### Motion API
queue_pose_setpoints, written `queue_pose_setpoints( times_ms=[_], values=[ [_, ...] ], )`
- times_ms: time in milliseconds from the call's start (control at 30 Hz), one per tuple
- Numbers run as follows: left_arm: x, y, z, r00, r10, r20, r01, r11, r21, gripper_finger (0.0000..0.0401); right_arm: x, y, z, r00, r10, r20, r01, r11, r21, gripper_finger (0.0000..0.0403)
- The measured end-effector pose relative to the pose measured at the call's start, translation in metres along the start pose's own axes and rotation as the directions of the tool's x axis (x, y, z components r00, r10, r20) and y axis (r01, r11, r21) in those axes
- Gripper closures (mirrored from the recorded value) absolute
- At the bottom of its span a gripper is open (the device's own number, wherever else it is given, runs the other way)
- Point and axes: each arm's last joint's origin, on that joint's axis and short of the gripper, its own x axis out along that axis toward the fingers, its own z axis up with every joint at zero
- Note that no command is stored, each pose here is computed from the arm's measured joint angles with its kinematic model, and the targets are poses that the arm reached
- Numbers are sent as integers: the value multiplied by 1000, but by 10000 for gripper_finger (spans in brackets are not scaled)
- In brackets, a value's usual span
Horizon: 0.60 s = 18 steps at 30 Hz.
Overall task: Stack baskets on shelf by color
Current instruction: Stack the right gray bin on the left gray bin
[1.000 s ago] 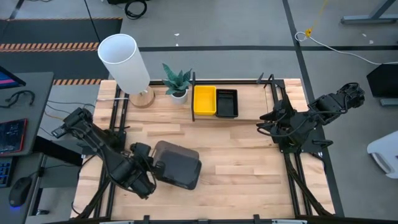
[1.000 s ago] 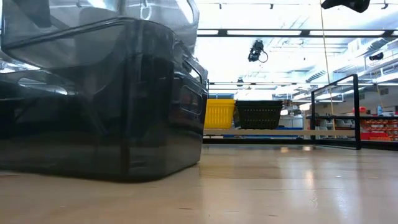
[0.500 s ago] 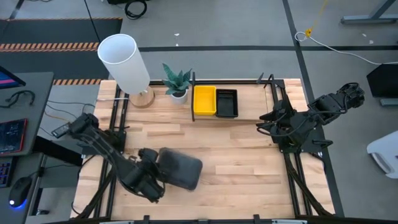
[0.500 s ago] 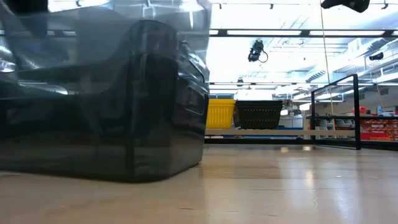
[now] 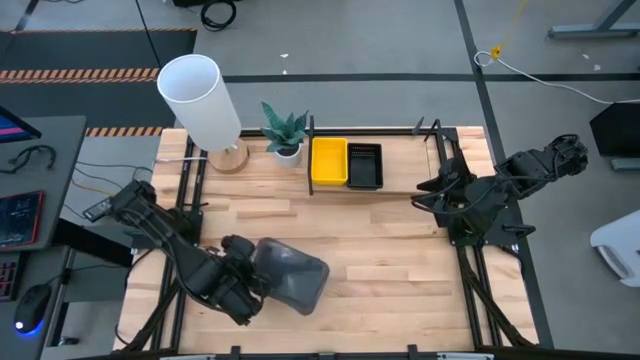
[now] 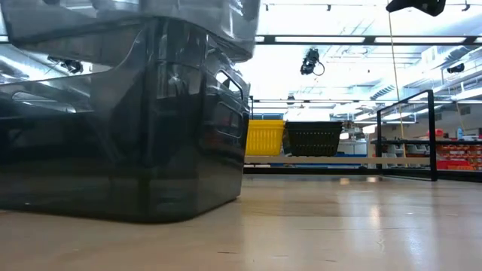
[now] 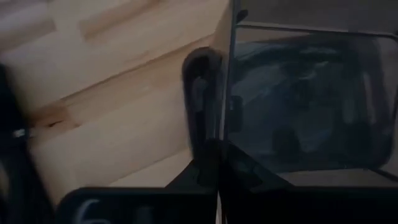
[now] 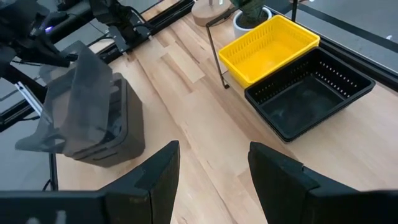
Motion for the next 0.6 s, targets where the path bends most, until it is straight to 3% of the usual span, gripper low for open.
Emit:
queue_pose_setpoints(
  times_ms=[300,600],
  values=[
    [-33,-4,17,995,-48,-82,49,999,0,397,0,2,2,1000,18,16,-18,1000,-1,206],
    [-20,-3,10,994,-19,-104,7,994,-107,397,0,3,3,999,31,19,-31,1000,-7,206]
  ],
)
